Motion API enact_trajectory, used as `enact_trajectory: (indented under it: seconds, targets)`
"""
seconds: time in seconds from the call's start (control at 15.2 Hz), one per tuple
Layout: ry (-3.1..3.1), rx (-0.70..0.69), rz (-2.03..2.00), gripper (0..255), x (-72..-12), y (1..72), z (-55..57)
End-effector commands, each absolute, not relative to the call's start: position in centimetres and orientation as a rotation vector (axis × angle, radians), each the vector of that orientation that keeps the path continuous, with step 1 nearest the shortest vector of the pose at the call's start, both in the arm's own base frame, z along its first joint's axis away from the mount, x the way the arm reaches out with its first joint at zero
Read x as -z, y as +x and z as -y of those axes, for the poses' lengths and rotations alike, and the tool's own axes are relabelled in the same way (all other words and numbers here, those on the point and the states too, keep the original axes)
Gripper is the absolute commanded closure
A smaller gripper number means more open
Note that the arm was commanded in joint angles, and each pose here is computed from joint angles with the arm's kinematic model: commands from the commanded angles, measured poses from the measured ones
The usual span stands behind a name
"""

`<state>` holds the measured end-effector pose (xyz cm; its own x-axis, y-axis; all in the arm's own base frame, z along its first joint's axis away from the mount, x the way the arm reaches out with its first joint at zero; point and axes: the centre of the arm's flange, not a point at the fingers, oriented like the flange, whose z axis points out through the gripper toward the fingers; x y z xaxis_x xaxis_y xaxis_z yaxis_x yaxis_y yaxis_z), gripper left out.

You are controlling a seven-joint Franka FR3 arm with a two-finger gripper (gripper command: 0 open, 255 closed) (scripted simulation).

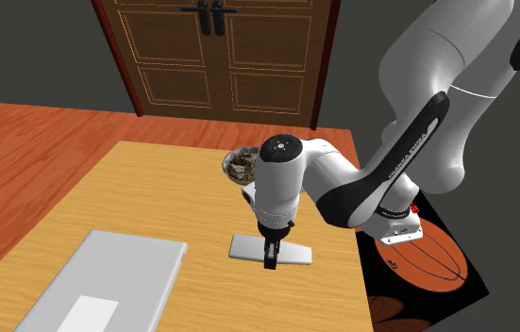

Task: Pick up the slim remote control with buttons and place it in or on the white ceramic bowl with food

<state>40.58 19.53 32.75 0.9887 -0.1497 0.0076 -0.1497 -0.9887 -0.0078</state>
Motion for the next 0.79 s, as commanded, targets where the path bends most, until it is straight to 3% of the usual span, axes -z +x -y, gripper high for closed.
enact_trajectory:
  seconds: [0.0,0.73]
  targets:
    - [-3.125,0.013,-0.235,255,-32.8,40.6,-19.5]
    - [-3.125,0.013,-0.235,255,-36.4,40.6,-19.5]
